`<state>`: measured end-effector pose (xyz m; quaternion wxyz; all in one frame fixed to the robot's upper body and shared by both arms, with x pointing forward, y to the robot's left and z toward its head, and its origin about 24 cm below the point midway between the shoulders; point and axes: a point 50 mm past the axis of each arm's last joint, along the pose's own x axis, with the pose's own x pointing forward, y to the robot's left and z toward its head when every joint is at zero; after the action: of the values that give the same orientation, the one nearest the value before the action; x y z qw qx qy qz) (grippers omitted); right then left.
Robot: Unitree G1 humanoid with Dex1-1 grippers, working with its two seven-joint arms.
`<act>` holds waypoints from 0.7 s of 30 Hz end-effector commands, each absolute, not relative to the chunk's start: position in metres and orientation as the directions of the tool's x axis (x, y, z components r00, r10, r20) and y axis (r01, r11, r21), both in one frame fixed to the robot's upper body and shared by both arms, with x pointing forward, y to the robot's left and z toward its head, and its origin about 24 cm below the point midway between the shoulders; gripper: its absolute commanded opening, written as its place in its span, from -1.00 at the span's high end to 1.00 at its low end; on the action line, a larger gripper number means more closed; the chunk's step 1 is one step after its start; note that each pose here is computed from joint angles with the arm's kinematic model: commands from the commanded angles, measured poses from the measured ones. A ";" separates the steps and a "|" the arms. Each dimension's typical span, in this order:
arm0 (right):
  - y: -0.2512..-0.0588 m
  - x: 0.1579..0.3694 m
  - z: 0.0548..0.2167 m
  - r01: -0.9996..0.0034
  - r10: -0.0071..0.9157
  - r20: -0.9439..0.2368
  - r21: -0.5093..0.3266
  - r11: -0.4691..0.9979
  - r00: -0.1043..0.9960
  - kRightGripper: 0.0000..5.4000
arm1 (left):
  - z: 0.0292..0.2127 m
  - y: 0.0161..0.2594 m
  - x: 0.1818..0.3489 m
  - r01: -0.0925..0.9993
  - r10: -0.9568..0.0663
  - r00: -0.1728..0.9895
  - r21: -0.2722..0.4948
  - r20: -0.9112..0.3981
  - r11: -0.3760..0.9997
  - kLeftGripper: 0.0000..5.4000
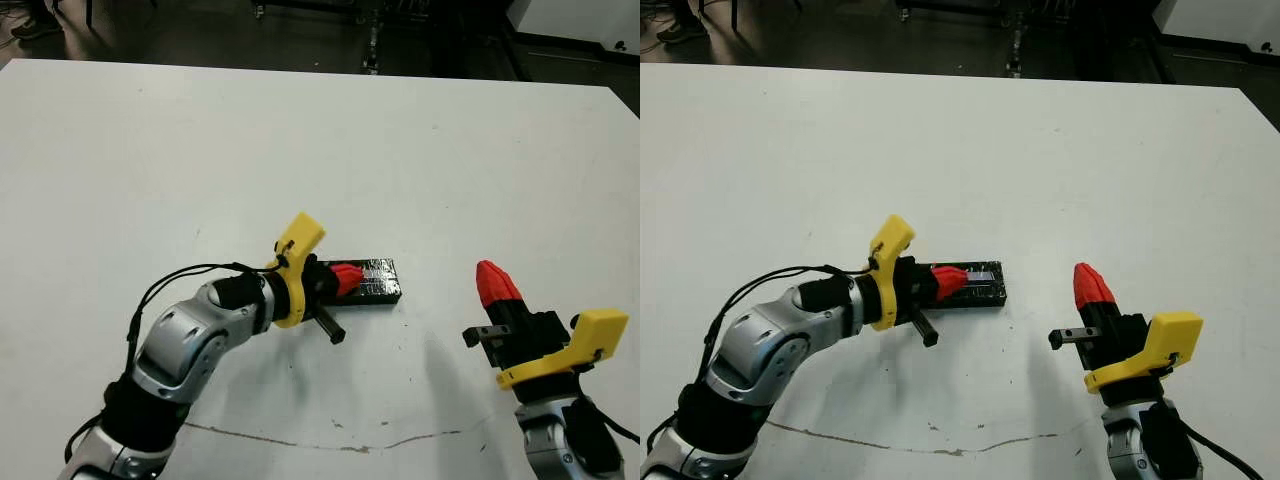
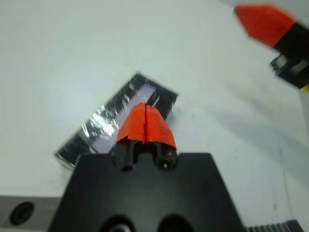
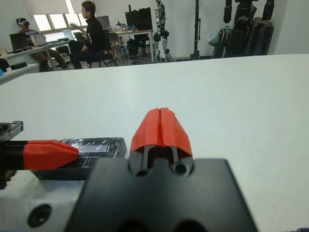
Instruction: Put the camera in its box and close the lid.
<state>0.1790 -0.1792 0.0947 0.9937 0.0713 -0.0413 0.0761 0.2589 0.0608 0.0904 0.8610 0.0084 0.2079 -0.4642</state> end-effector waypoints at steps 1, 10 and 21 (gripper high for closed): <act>-0.182 0.178 0.092 -0.146 0.136 0.081 0.134 0.980 0.987 1.00 | 0.069 0.062 0.256 0.778 -0.762 0.464 -0.203 -0.452 0.594 0.99; -0.182 0.178 0.092 -0.144 0.134 0.078 0.141 0.979 0.988 1.00 | 0.060 0.063 0.256 0.764 -0.740 0.453 -0.211 -0.497 0.609 0.99; -0.181 0.179 0.093 -0.152 0.141 0.082 0.151 0.977 0.987 1.00 | 0.094 0.078 0.250 0.789 -0.781 0.495 -0.180 -0.380 0.587 0.99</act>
<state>0.1791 -0.1788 0.0950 0.9929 0.0793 -0.0425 0.0781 0.2521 0.0688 0.0933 0.8606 0.0086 0.2098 -0.4639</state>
